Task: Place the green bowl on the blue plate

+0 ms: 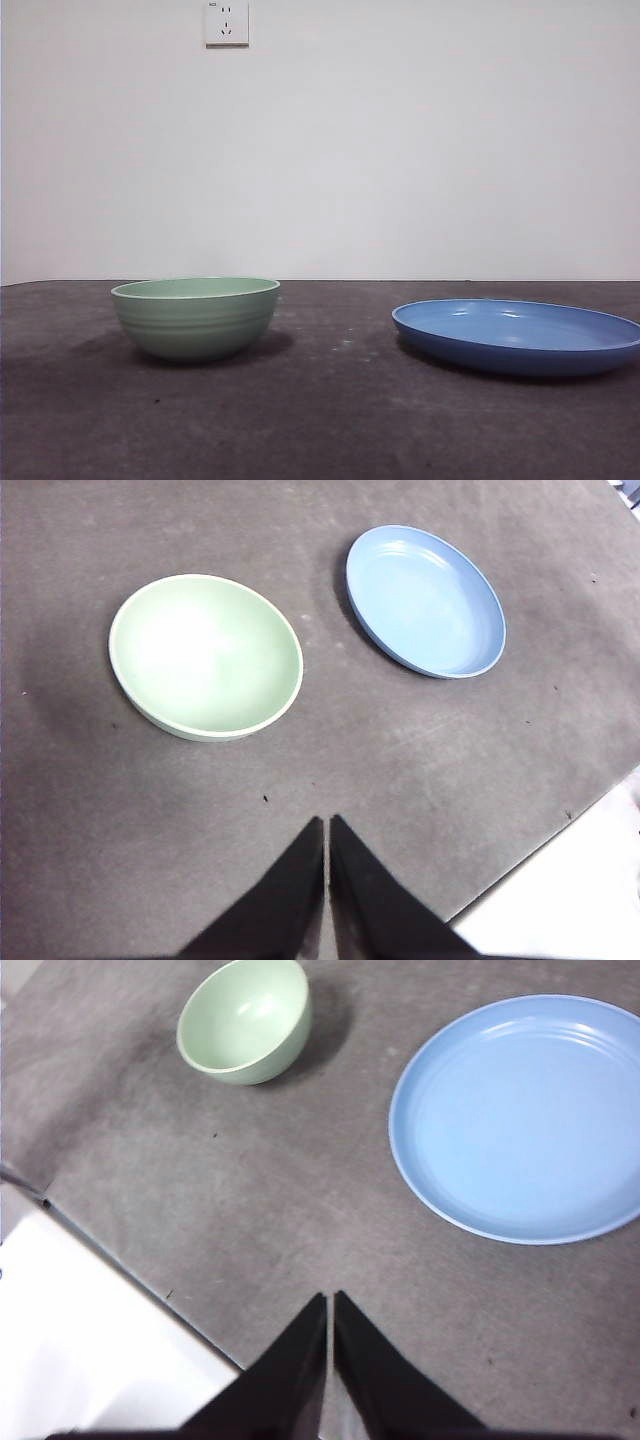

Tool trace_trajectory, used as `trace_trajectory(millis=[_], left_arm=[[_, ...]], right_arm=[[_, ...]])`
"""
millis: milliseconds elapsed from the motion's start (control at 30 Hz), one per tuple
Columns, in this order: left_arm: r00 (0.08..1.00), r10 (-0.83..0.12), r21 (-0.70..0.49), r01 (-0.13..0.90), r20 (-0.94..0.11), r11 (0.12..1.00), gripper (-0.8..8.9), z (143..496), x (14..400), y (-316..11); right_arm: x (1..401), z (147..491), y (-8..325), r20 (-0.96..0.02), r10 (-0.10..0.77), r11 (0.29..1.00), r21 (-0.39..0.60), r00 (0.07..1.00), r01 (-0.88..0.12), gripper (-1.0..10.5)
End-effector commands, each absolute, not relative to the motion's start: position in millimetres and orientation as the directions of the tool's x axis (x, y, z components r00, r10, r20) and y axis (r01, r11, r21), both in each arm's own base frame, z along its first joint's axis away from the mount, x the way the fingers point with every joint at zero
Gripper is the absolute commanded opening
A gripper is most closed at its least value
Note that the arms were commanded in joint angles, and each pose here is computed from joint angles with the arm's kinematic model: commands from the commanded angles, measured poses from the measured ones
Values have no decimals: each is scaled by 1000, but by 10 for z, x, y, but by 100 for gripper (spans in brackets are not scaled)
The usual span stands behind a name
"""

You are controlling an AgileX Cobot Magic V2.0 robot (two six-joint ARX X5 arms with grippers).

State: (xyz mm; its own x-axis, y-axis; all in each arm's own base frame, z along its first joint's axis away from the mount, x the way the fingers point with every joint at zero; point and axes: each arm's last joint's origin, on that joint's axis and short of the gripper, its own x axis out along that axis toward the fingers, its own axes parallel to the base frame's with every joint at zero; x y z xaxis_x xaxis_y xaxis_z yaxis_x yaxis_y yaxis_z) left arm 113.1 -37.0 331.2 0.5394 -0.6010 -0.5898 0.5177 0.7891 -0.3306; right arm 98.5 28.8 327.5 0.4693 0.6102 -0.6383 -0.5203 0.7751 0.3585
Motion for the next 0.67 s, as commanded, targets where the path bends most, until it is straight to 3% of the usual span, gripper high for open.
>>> trace_trajectory(millis=[33, 133, 233, 300, 667], left_arm=[[545, -611, -310, 546, -575, 779, 12, 3368, 1137, -379], [545, -610, -314, 542, -575, 779, 129, 3368, 1138, -379], [545, -610, -316, 540, -575, 780, 332, 3367, 1138, -379], [545, -610, -316, 540, -575, 780, 406, 3367, 1138, -379], [560, -591, -318, 511, -581, 798, 407, 3360, 1239, -393]], right_arm=[[981, 3334, 300, -625, 619, 763, 334, 476, -554, 6], [980, 3333, 300, -626, 619, 763, 335, 475, -552, 82], [983, 3335, 301, -624, 619, 766, 345, 477, -542, 329], [985, 3336, 301, -623, 619, 766, 346, 478, -541, 410], [985, 3337, 301, -623, 619, 766, 346, 478, -541, 410]])
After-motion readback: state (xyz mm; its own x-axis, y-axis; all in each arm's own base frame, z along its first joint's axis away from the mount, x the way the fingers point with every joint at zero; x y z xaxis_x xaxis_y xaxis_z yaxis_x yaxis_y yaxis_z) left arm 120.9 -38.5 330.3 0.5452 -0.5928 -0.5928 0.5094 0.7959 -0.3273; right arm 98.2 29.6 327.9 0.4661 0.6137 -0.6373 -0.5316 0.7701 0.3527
